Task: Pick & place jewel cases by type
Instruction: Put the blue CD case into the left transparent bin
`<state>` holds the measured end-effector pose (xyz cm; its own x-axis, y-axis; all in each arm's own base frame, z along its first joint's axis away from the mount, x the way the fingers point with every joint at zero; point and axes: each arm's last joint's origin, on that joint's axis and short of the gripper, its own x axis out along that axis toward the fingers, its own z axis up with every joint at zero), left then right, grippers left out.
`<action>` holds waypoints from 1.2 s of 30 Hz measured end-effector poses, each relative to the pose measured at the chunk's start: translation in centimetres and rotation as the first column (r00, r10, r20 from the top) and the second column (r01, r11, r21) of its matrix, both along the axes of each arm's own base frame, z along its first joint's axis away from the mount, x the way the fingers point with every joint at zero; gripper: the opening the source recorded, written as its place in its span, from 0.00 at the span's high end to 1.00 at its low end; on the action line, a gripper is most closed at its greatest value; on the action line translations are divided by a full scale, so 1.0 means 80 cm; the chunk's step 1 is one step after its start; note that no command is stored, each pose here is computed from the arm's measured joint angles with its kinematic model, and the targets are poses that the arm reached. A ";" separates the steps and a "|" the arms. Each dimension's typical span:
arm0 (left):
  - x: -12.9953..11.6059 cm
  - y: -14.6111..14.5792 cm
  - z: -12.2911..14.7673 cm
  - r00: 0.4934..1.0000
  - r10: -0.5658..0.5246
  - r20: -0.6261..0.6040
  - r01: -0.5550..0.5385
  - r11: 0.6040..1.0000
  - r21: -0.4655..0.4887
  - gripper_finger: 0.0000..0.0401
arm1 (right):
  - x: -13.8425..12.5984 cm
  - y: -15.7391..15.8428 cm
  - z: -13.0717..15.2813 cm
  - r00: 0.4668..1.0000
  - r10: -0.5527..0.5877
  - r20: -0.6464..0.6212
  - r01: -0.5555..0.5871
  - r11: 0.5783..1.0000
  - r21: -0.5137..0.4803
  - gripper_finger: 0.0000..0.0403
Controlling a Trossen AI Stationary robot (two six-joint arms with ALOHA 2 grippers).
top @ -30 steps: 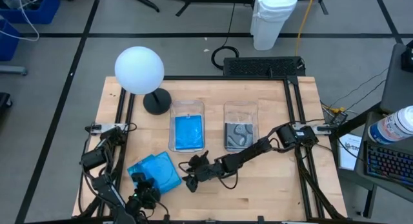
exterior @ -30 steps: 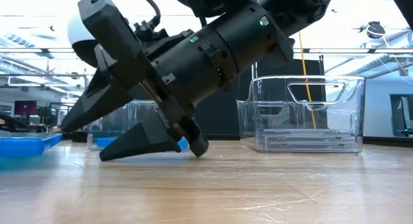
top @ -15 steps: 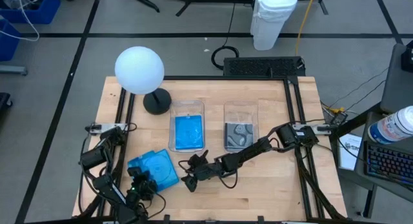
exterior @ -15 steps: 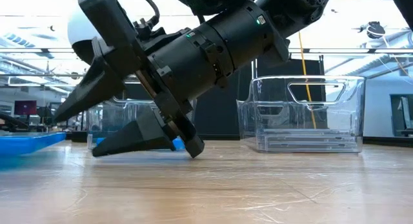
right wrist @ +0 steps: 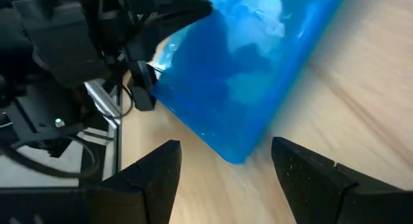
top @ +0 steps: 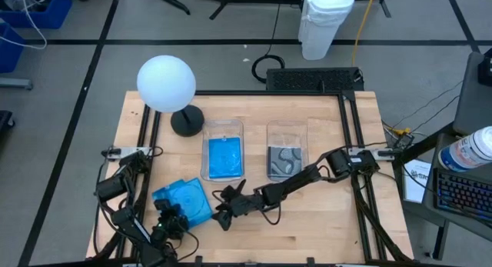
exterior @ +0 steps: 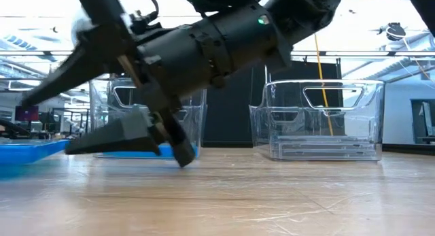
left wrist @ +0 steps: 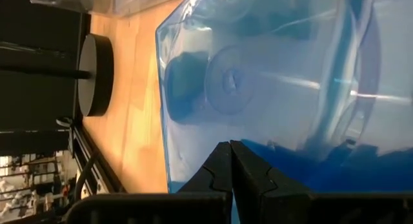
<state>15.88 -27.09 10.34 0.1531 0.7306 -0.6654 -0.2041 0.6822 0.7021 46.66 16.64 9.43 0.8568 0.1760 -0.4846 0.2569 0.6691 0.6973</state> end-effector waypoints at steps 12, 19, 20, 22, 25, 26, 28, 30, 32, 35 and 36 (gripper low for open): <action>0.004 0.001 -0.002 1.000 -0.004 0.014 0.004 1.000 -0.005 0.99 | 0.011 -0.006 -0.020 0.997 -0.001 -0.077 0.002 1.000 0.011 0.42; 0.003 0.004 -0.008 0.999 -0.006 0.040 0.007 1.000 -0.010 0.99 | 0.008 -0.008 -0.030 0.992 -0.009 -0.126 0.007 1.000 -0.016 0.42; 0.003 0.004 -0.007 0.999 -0.004 0.045 0.005 1.000 -0.009 0.99 | 0.008 -0.008 -0.031 0.992 -0.010 -0.127 0.007 1.000 -0.029 0.42; 0.001 0.002 -0.004 0.999 0.001 0.051 -0.002 1.000 0.005 0.98 | 0.009 -0.009 -0.031 0.993 -0.010 -0.120 0.006 0.999 -0.035 0.42; -0.001 -0.003 0.005 0.999 -0.007 0.042 0.005 0.999 0.035 0.99 | 0.009 -0.010 -0.031 0.993 -0.011 -0.117 0.006 0.999 -0.043 0.42; -0.002 -0.006 0.009 0.999 -0.010 0.038 0.008 0.999 0.041 0.99 | 0.009 -0.010 -0.031 0.993 -0.011 -0.118 0.006 0.999 -0.044 0.42; -0.001 -0.016 0.019 0.998 -0.022 0.055 0.021 1.000 0.017 0.99 | 0.009 -0.010 -0.031 0.993 -0.009 -0.121 0.004 0.999 -0.045 0.42; 0.000 -0.021 0.030 0.997 -0.043 0.058 0.042 0.999 0.020 0.98 | 0.009 -0.010 -0.031 0.993 -0.001 -0.122 -0.004 0.999 -0.042 0.42; 0.003 -0.028 0.038 0.995 -0.066 0.071 0.066 0.998 0.007 0.97 | 0.009 -0.010 -0.031 0.993 0.001 -0.118 -0.006 0.999 -0.039 0.42; 0.007 -0.032 0.048 0.993 -0.095 0.077 0.094 0.995 0.012 0.99 | 0.010 -0.010 -0.030 0.994 0.002 -0.113 -0.006 0.999 -0.038 0.42; 0.009 -0.034 0.049 0.992 -0.097 0.078 0.097 0.995 0.004 0.99 | 0.010 -0.010 -0.030 0.994 0.003 -0.113 -0.007 0.999 -0.039 0.42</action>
<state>16.56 -29.79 14.29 0.2744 0.7100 -0.6486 -0.1910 0.7013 0.6869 47.43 15.87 7.03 0.7955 0.1588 -0.5848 0.3292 0.6970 0.6370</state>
